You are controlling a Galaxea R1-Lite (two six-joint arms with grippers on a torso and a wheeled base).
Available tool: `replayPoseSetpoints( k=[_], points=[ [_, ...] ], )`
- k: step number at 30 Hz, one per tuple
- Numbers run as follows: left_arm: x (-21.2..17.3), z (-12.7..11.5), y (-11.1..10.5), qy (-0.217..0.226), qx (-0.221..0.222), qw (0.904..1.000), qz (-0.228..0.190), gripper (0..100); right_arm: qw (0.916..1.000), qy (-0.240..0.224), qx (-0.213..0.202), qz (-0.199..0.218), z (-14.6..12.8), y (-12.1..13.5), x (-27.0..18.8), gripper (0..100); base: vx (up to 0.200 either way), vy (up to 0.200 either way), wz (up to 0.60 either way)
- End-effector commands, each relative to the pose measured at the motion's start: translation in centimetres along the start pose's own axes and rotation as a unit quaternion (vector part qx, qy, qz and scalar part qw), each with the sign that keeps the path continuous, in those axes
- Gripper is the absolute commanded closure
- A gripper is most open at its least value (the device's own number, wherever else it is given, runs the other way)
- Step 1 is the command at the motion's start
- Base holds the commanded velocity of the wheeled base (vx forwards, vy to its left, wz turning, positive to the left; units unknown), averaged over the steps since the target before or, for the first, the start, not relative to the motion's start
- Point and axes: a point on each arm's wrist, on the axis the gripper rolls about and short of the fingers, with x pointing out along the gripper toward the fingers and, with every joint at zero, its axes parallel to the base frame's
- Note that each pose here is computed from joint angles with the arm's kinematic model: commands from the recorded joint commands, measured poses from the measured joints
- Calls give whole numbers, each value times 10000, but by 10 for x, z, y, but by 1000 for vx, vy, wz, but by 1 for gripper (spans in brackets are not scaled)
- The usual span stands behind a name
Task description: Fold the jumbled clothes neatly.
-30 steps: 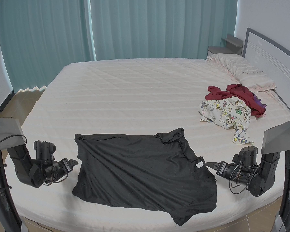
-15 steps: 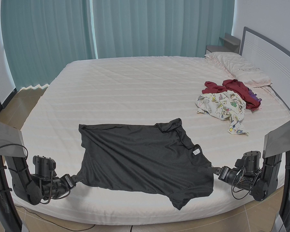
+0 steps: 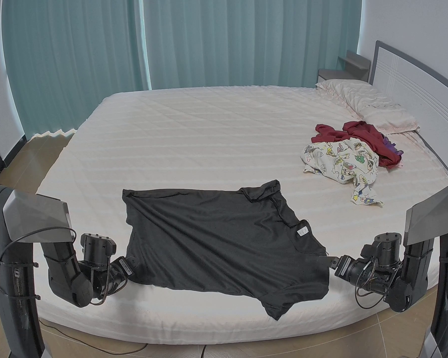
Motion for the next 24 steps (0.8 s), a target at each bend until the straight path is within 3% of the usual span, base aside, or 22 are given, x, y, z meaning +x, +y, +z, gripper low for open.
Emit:
replayPoseSetpoints(
  k=[1, 4, 5, 10, 19, 24],
  points=[
    [19, -11, -5, 27, 165, 9998, 77, 0, 10000, -19, -27, 63, -1, 2, 1, 0, 0, 0, 0],
    [24, -12, -7, 57, 469, 9988, 131, 0, 9999, 41, -63, 81, -7, 1, 2, 0, 0, 0, 0],
    [24, -12, -7, 74, 504, 9986, 146, 100, 9999, 45, -67, 86, -8, 1, 2, 0, 0, 0, 0],
    [19, -17, -1, 451, 707, 9948, 569, 100, 9996, 259, -129, 31, -21, -1, 9, 0, 0, 0, 0],
    [-32, 0, 19, 326, 480, 9957, 725, 100, 9992, 361, -128, -101, -24, -8, 13, 0, 0, 0, 0],
    [-51, -9, 31, 509, 668, 9927, 870, 100, 9993, 332, -141, -77, -24, -8, 17, 0, 0, 0, 0]
  ],
)
